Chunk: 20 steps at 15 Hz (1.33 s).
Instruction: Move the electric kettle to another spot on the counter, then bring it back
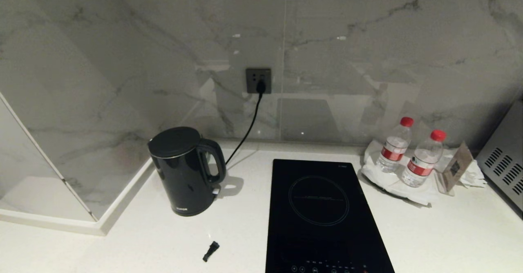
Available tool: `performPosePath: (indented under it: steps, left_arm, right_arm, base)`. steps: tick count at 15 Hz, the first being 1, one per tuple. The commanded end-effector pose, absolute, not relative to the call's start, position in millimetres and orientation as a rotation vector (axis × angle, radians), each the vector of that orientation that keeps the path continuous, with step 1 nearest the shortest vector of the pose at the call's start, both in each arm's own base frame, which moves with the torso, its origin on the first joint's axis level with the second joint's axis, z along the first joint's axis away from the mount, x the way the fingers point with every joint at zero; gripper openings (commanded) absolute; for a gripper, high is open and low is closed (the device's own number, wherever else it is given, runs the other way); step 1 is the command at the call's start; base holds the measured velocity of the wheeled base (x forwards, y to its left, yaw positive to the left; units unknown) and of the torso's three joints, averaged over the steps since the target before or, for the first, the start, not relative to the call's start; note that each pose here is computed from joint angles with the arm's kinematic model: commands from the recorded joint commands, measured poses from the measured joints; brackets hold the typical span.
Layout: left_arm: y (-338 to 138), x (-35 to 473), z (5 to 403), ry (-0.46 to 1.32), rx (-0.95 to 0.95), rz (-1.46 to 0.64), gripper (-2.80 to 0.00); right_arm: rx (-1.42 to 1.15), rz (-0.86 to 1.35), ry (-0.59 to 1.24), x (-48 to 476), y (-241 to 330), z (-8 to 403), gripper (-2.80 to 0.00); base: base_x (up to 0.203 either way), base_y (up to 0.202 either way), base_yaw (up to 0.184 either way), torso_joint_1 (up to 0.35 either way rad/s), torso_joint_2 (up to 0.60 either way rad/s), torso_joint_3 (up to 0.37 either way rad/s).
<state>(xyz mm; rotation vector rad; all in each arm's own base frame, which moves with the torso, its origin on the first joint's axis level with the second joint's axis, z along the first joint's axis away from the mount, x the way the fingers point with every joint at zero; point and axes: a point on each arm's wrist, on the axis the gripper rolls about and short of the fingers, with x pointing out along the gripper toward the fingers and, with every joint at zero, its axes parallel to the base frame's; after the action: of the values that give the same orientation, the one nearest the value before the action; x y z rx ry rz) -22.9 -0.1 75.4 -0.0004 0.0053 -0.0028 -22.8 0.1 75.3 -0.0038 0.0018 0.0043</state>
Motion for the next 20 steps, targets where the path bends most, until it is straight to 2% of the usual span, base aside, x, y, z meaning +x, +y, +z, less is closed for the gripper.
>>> performPosePath:
  steps: [1,20]
  left_arm:
    - [-0.1,-23.2,75.4,0.005,0.000,-0.003,-2.80]
    - [-0.1,-23.1,75.5,-0.002,-0.003,0.000,-2.80]
  right_arm:
    - [-0.005,0.005,0.002,-22.8,0.1,75.3,-2.80]
    - [-0.006,0.005,0.001,-22.9,0.1,75.3,-2.80]
  base:
    - [0.000,0.000,0.000,0.000,0.00,0.000]
    - [0.000,0.000,0.000,0.000,0.00,0.000]
